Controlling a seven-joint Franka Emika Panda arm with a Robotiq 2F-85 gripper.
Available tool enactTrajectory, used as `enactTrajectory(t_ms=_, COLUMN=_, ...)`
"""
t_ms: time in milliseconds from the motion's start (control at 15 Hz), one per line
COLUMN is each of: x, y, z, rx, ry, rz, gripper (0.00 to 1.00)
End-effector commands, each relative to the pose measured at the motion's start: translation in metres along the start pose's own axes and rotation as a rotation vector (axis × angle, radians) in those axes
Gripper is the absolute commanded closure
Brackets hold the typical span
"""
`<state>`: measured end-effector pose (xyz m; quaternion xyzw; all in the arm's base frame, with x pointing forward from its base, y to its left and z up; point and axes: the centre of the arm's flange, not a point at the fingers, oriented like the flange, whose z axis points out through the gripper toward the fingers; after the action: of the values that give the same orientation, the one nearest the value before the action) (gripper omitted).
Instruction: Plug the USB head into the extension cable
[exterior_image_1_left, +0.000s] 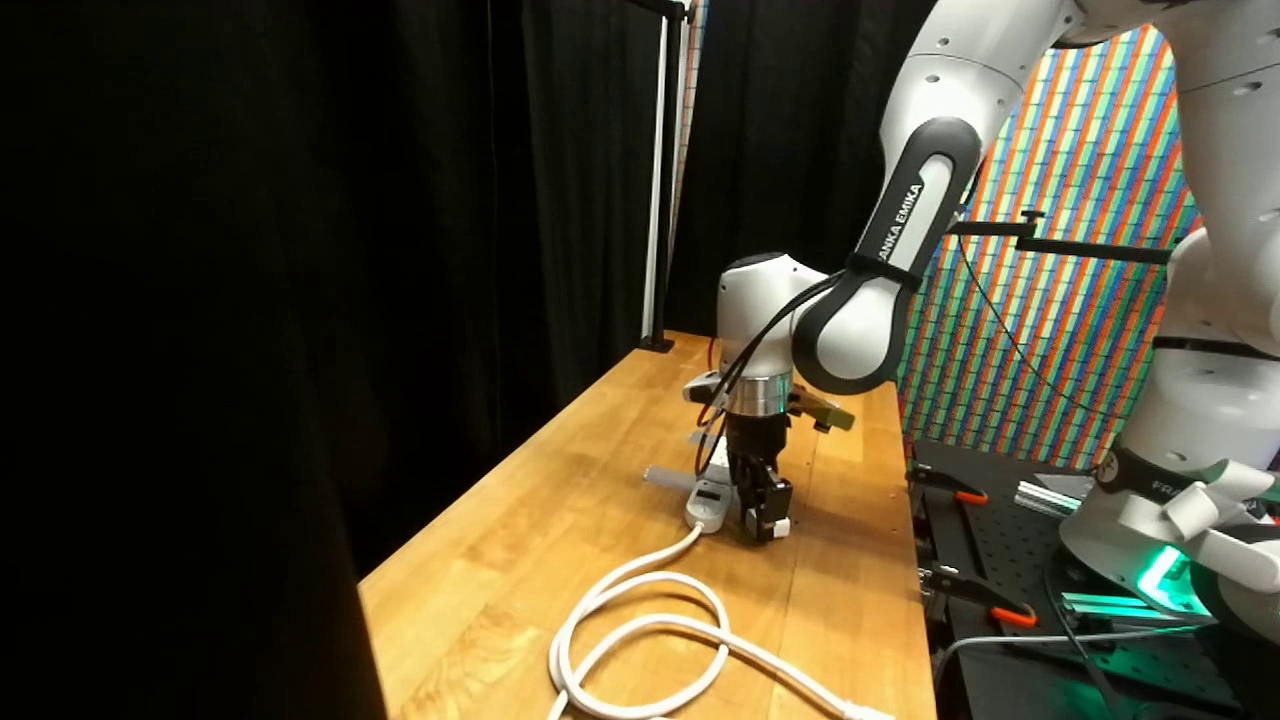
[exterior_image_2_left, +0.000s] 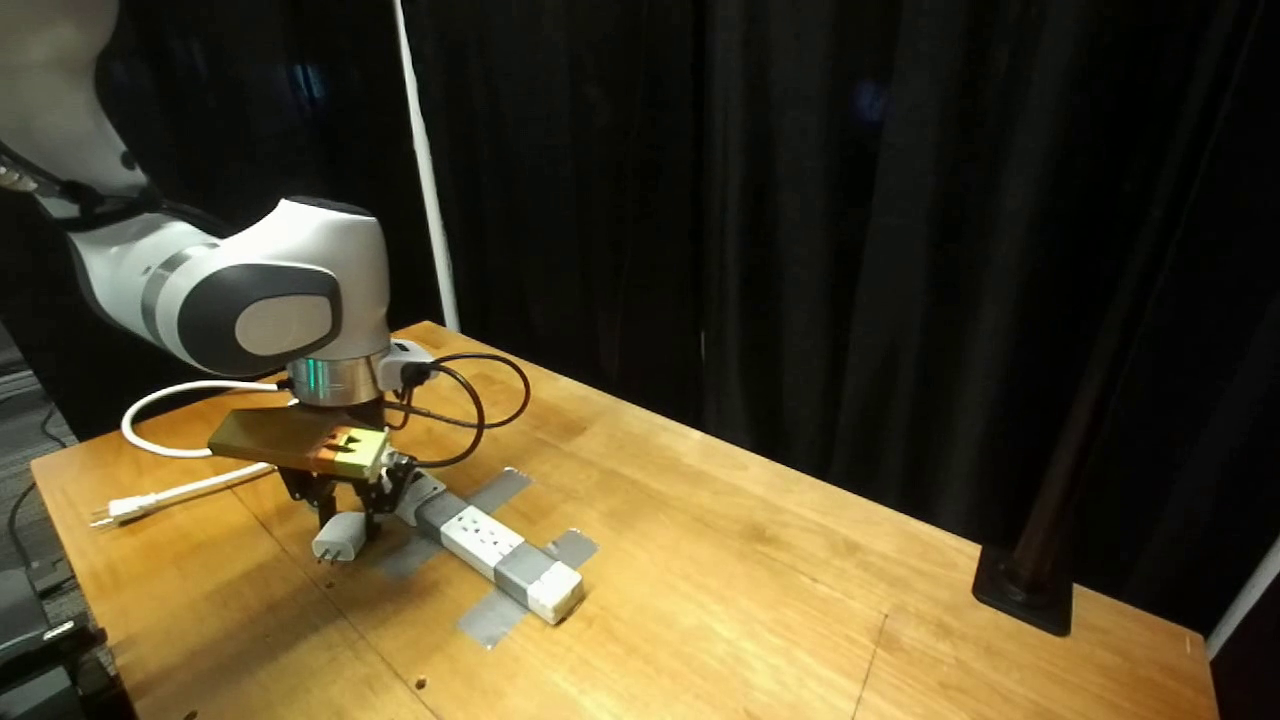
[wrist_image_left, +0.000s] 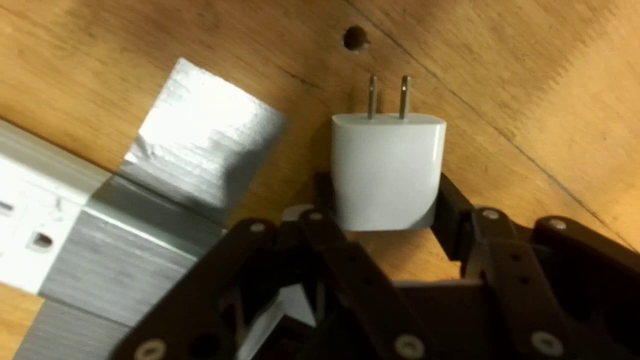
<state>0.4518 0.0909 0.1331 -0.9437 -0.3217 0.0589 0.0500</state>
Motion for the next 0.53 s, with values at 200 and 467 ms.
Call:
enactTrajectory(t_ms=200, x=-0.028, y=0.018, z=-0.028, rx=0.017, ry=0.064, rz=0.043, gripper=0.77)
enactTrajectory(t_ms=467, x=-0.066, y=0.037, z=-0.064, rx=0.007, ry=0.204, rz=0.188, gripper=0.77)
